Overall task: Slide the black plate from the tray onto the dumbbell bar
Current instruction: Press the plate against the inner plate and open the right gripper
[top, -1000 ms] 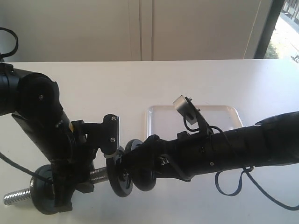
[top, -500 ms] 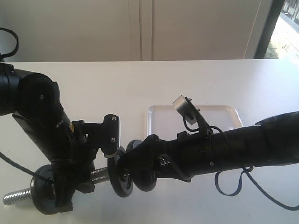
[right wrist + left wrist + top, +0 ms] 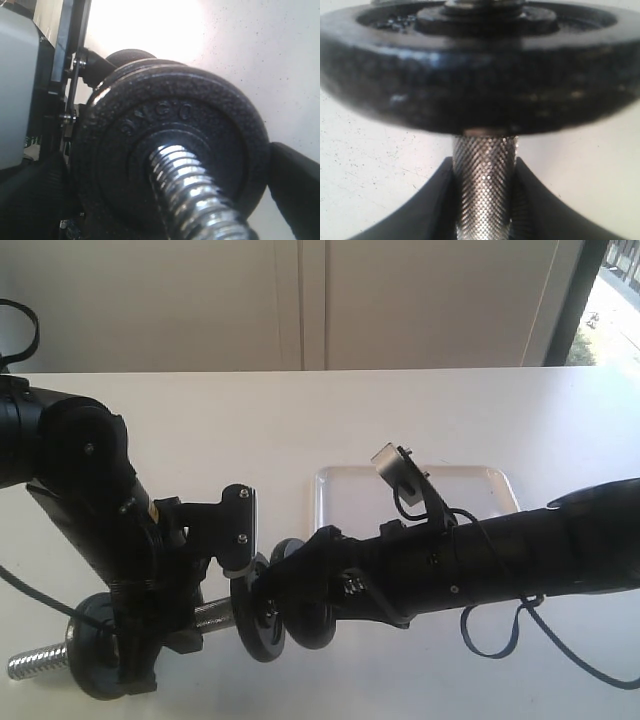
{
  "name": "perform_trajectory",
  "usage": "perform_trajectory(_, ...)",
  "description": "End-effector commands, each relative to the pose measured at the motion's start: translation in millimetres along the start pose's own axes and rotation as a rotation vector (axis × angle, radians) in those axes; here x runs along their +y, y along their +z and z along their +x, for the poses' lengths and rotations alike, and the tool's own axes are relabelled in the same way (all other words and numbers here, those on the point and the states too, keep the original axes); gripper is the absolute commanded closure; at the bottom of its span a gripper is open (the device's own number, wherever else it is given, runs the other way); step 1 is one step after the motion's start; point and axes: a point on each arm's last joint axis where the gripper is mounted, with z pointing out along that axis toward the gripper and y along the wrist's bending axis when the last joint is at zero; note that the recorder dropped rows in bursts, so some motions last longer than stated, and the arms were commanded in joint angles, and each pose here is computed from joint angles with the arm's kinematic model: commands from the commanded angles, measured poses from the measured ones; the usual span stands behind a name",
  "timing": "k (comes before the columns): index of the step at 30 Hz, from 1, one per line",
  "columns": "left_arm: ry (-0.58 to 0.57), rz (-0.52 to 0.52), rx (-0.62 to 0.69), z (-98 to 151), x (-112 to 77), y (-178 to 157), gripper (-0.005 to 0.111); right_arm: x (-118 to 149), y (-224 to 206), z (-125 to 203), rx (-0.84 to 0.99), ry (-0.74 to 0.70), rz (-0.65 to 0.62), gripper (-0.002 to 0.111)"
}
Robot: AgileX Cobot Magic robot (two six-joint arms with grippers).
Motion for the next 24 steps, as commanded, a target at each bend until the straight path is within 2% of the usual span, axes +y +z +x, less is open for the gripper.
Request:
perform_trajectory(1,-0.033,-0.047,-0.096,-11.4,0.4,-18.2,0.107,4.3,-6.1,-5.9,-0.027,-0.010,-0.053,0.003)
perform_trajectory(12,-0.033,-0.047,-0.096,-11.4,0.4,-18.2,0.107,-0.7,-16.7,-12.3,-0.063,0.010,-0.074,0.003)
perform_trajectory(24,-0.033,-0.047,-0.096,-11.4,0.4,-18.2,0.107,-5.5,-18.4,-9.3,-0.025,-0.020,-0.035,0.003)
